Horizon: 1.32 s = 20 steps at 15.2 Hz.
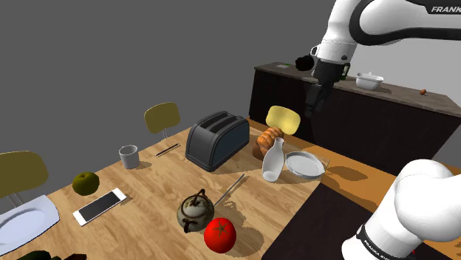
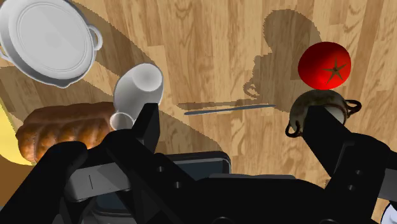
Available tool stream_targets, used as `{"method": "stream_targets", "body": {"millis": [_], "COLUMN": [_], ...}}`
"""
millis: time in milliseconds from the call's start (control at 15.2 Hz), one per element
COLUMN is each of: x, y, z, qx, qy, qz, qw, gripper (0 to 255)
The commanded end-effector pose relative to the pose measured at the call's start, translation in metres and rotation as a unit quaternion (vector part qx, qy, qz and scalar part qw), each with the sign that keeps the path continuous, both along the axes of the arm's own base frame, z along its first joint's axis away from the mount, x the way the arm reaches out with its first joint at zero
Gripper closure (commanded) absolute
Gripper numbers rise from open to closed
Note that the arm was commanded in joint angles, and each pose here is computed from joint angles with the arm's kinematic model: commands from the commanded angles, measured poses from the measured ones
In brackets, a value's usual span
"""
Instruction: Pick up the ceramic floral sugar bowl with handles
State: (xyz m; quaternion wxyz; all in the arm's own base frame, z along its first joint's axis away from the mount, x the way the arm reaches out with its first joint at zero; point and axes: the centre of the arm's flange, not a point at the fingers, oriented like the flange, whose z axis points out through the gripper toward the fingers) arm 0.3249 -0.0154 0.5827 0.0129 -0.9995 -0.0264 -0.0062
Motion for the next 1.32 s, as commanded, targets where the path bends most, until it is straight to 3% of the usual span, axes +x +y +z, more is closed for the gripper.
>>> {"method": "stream_targets", "body": {"millis": [0, 1254], "x": [0.000, 0.102], "y": [0.000, 0.157], "z": [0.000, -0.165], "qx": [0.000, 0.008], "qy": [0.000, 0.003], "qz": [0.000, -0.020], "qw": [1.0000, 0.9998], "gripper": [0, 0]}}
